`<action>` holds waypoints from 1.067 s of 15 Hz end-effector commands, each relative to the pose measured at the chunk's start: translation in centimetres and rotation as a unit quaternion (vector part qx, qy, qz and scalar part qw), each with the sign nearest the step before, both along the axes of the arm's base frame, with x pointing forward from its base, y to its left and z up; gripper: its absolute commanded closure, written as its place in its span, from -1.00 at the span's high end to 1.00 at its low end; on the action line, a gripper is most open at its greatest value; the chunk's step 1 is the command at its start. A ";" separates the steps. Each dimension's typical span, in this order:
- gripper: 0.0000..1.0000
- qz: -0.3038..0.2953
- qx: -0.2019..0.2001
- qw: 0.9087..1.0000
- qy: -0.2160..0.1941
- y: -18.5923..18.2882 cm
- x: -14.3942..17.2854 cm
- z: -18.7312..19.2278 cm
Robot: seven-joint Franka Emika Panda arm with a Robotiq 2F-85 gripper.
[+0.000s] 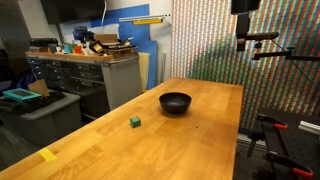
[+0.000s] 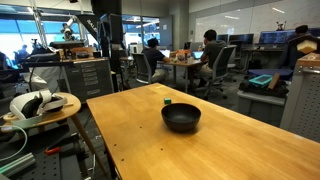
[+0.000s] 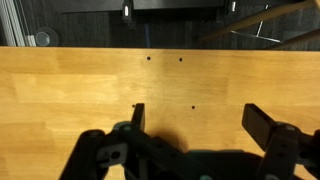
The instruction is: Put the green block in the bowl
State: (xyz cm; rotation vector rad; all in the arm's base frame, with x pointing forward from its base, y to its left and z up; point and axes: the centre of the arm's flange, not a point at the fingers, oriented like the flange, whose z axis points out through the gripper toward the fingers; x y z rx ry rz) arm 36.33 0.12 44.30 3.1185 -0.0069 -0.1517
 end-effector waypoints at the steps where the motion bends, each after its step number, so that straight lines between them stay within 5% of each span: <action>1: 1.00 0.000 0.000 1.000 0.000 0.0 0.0 0.0; 7: 1.00 0.000 0.000 1.000 0.000 0.0 0.0 0.0; 16: 1.00 0.002 -0.018 0.998 -0.062 2.4 3.8 0.5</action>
